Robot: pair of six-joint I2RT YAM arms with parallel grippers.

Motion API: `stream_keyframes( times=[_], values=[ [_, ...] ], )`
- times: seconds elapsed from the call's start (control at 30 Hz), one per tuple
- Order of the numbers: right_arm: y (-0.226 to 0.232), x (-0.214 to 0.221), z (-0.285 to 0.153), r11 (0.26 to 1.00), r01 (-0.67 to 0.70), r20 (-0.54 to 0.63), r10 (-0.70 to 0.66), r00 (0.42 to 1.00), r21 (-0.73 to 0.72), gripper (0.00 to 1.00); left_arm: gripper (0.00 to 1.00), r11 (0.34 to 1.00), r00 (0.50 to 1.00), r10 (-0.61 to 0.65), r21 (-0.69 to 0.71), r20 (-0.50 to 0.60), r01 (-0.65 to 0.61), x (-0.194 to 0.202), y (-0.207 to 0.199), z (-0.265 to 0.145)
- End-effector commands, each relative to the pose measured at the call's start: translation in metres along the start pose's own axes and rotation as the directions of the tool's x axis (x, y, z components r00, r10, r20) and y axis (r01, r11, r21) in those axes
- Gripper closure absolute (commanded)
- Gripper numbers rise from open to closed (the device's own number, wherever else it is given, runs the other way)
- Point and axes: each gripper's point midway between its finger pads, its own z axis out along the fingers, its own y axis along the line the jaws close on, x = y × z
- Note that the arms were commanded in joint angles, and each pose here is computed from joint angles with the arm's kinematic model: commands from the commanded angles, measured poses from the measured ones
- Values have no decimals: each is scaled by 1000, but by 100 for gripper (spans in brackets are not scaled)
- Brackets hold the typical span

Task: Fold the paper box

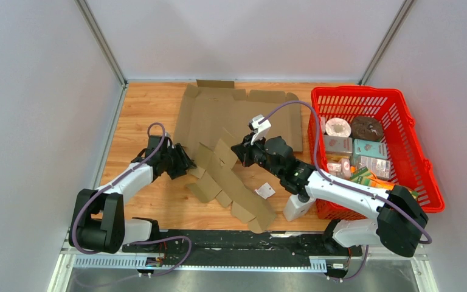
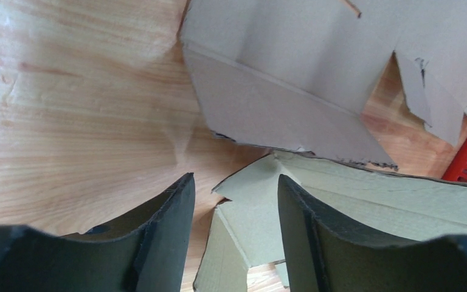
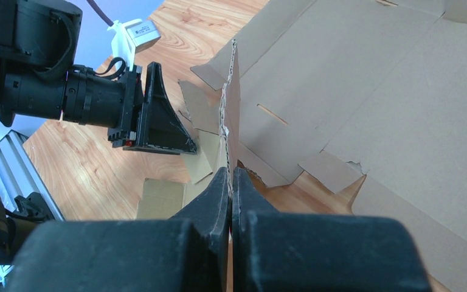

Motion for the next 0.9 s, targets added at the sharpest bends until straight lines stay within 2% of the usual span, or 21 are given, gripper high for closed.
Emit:
stream_keyframes(
  times=[0.0,0.13,0.3,0.37,0.57,0.67,0.73,0.87],
  values=[
    [8,-18,-2,999,-25,65,28,997,-44,100,39,999,1000,14,33,15,-15,1,-4,2],
    [10,-17,-1,998,-21,62,25,998,-61,100,40,990,999,32,135,-17,-29,4,-19,13],
    [8,-17,-1,998,-22,61,25,998,-59,100,50,977,998,55,207,-24,-48,7,-30,10],
    [8,-16,-1,998,-23,60,27,998,-60,100,56,970,998,66,233,9,-66,2,-35,6],
    [8,-16,0,998,-23,57,27,998,-61,100,75,975,994,61,209,93,-80,-7,-33,-5],
    [9,-13,1,997,-27,48,30,998,-66,100,82,984,994,60,164,96,-75,-6,-25,-8],
    [10,-14,2,997,-27,48,30,998,-71,100,83,988,995,52,141,88,-64,-6,-21,-8],
    [11,-13,2,997,-30,47,33,998,-74,100,76,992,1000,-20,125,7,19,5,-18,1]
  ],
)
